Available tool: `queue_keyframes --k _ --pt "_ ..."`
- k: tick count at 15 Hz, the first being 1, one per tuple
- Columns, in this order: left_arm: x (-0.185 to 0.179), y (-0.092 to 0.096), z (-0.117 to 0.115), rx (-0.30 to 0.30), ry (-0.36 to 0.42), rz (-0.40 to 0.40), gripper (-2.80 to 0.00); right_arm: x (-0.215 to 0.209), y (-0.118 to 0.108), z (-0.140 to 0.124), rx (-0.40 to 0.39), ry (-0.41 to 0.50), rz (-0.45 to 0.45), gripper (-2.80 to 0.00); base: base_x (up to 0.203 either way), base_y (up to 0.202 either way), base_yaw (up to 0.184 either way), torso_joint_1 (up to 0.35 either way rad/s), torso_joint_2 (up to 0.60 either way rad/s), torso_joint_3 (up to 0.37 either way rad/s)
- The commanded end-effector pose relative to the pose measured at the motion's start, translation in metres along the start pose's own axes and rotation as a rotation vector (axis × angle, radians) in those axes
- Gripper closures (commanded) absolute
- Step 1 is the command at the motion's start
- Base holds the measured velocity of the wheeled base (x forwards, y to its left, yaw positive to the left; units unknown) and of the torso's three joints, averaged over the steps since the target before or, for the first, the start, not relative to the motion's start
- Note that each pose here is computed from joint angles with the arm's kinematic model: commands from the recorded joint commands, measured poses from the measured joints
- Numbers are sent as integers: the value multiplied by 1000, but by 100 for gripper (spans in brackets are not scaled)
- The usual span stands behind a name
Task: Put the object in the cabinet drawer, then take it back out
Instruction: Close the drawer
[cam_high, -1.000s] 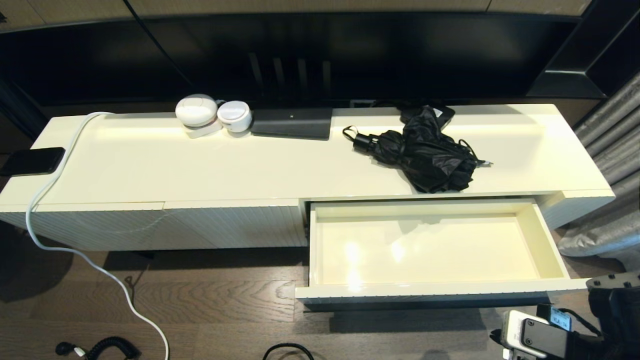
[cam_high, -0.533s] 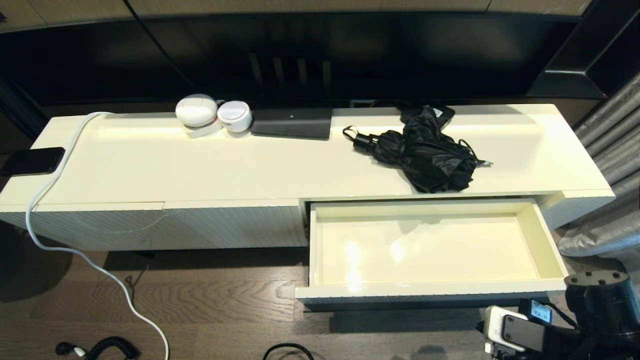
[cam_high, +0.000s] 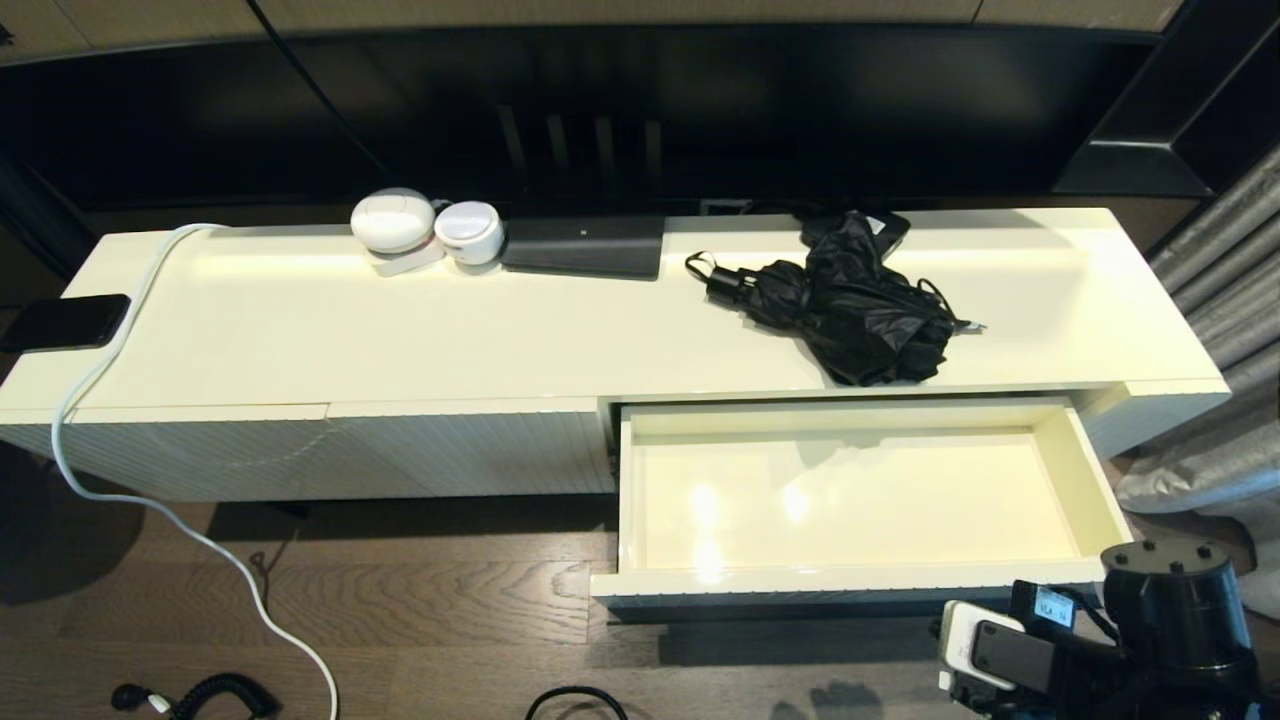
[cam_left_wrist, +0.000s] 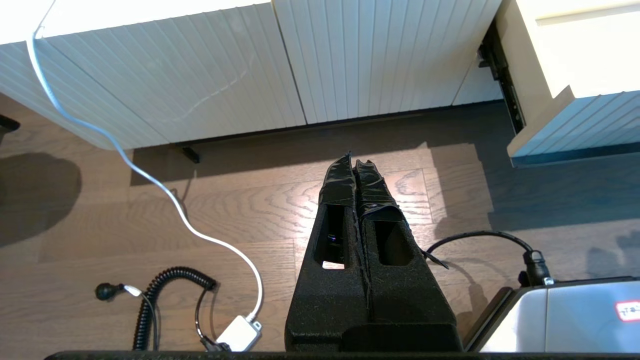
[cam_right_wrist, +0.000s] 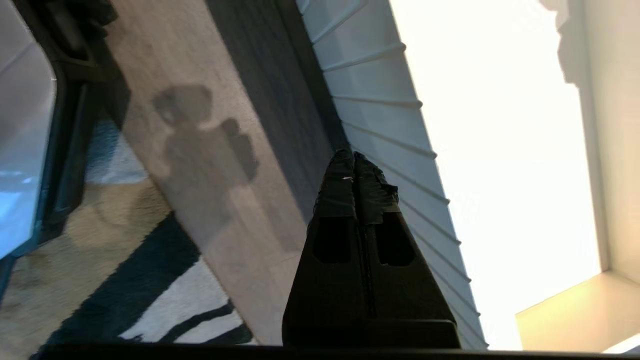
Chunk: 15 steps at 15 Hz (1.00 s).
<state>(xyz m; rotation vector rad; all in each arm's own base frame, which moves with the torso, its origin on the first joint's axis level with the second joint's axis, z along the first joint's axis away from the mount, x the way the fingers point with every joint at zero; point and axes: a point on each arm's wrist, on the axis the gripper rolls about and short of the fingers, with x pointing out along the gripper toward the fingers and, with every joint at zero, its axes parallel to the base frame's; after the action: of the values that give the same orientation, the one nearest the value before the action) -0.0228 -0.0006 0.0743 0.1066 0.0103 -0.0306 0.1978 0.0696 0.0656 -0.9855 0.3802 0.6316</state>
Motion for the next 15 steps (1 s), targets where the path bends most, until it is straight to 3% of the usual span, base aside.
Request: queue_keyframes --k 1,15 --pt "0 0 0 1 0 -1 0 7 3 -2 -17 9 10 0 0 0 0 0 0 0" --pt "0 0 0 1 0 1 0 34 -7 3 -63 -67 -115 0 0 0 0 0 0 0"
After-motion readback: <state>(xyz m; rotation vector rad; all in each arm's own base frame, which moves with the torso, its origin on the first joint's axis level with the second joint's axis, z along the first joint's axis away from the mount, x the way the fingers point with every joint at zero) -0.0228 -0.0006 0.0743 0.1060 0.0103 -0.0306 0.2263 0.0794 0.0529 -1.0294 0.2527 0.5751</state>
